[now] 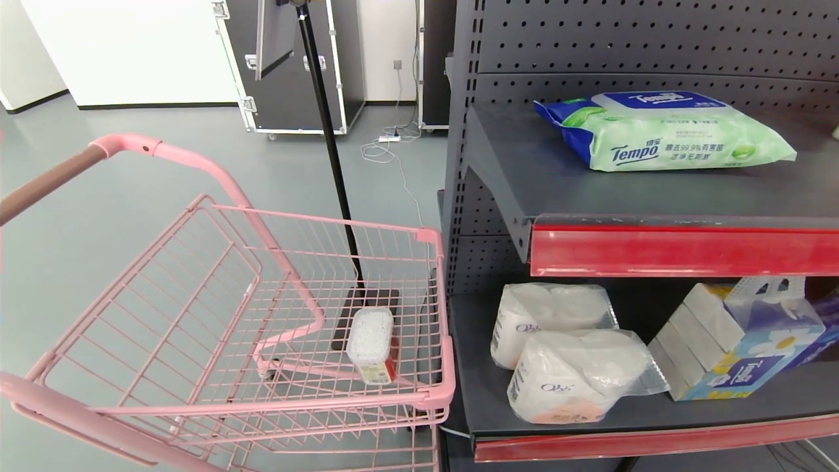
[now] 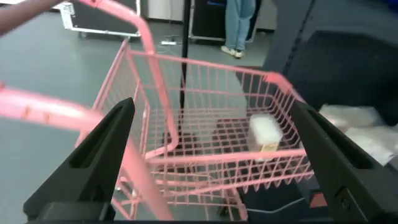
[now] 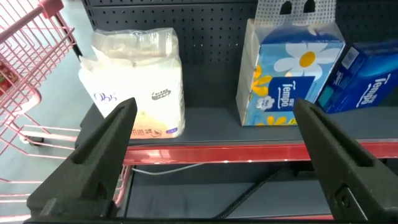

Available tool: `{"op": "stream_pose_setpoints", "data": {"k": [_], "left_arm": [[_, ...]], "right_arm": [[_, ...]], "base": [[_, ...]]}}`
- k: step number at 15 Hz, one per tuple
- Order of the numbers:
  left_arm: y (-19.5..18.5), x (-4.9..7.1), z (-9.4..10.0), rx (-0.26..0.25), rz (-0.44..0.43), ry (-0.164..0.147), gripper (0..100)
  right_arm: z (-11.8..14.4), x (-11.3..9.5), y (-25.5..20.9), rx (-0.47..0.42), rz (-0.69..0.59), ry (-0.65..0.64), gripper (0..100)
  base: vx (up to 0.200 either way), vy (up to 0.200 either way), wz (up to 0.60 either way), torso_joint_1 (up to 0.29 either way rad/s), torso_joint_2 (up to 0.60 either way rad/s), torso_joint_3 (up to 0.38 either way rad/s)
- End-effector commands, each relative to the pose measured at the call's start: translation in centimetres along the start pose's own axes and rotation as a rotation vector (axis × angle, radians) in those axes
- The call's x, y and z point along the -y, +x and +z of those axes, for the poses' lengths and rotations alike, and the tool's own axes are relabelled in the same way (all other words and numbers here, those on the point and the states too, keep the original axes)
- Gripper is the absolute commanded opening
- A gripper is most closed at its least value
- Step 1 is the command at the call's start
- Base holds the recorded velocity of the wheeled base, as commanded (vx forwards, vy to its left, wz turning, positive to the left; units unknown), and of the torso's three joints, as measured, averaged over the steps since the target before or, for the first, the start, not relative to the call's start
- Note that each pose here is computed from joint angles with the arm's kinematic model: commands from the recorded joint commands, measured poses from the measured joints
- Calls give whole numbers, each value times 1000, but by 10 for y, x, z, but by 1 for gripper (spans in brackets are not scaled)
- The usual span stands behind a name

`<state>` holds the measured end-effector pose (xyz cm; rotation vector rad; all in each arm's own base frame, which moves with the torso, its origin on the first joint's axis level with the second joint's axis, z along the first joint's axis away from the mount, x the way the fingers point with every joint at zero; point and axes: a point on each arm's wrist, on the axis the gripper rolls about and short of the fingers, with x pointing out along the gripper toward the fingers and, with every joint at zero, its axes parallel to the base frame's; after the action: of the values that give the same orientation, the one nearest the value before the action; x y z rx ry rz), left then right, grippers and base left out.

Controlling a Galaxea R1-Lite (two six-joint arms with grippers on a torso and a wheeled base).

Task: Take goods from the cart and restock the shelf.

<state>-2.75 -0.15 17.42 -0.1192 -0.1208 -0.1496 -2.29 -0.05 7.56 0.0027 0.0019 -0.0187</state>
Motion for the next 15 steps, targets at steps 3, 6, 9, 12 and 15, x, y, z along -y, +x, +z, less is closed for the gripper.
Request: {"op": "stream_pose_setpoints", "data": {"k": [3, 6, 9, 12, 15], "left_arm": [[165, 4, 52, -433, -210, 14, 100], [196, 23, 21, -623, -305, 22, 100], [229, 26, -19, -817, -245, 40, 100], [243, 39, -34, -928, -280, 60, 100], [259, 62, -42, -985, -351, 84, 100]], "right_arm": [[0, 0, 0, 0, 2, 0, 100], [0, 0, 0, 0, 2, 0, 100], [0, 0, 0, 0, 2, 0, 100], [0, 0, 0, 0, 2, 0, 100], [0, 0, 0, 0, 2, 0, 100]], "base": [[0, 0, 0, 0, 0, 0], [0, 0, 0, 0, 0, 0], [0, 0, 0, 0, 0, 0], [0, 0, 0, 0, 0, 0], [0, 0, 0, 0, 0, 0]]}}
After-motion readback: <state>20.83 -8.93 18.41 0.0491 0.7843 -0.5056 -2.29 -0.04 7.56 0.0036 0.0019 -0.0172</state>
